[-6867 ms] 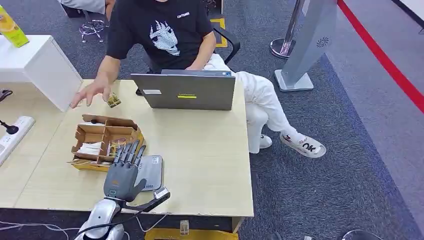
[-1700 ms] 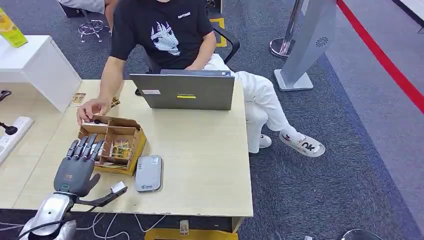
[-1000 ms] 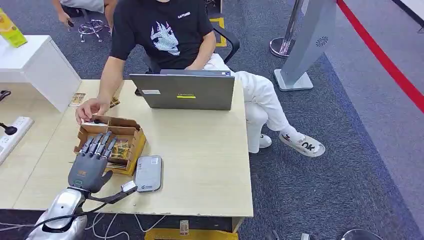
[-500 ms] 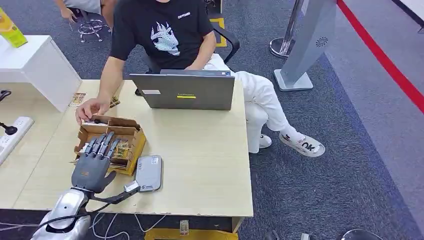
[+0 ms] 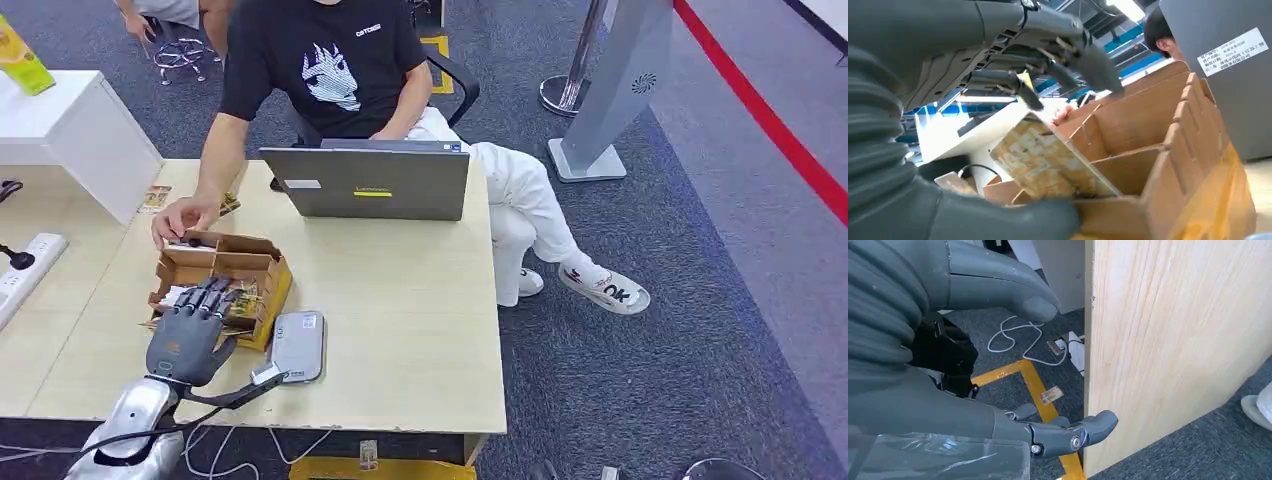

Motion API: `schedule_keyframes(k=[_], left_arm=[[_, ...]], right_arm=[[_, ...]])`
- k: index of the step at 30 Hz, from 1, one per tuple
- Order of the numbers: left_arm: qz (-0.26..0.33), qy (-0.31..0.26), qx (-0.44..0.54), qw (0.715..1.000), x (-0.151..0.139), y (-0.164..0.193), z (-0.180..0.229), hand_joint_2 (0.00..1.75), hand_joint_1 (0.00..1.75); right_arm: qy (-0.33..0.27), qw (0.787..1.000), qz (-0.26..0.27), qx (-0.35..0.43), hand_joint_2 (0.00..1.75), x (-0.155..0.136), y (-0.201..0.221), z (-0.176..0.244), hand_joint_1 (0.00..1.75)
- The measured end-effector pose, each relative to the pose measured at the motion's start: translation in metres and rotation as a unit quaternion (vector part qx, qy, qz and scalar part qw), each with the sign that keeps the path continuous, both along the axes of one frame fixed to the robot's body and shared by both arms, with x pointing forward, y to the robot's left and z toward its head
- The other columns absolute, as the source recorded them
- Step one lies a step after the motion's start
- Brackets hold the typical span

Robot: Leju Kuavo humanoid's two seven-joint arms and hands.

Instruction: Pass the card to the sensor for recognition and then transmit it.

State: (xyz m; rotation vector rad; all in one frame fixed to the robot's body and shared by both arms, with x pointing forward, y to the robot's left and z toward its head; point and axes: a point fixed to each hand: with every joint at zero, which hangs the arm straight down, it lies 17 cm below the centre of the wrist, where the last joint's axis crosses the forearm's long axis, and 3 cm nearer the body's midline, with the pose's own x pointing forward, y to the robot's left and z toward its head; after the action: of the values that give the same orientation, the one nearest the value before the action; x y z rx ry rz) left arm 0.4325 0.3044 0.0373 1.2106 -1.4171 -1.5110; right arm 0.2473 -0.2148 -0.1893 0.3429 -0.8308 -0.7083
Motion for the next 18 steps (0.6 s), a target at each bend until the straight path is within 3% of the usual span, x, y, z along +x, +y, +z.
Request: schedule_keyframes(k=[18], left_arm=[[-0.001, 0.004, -0.006, 1.000, -0.0021, -0.0001, -0.0026, 1.75, 1.75]], right_arm=[[0.000, 1.000, 0.002, 0.000, 1.75, 0.0001, 0.0006, 0.0001, 0.00]])
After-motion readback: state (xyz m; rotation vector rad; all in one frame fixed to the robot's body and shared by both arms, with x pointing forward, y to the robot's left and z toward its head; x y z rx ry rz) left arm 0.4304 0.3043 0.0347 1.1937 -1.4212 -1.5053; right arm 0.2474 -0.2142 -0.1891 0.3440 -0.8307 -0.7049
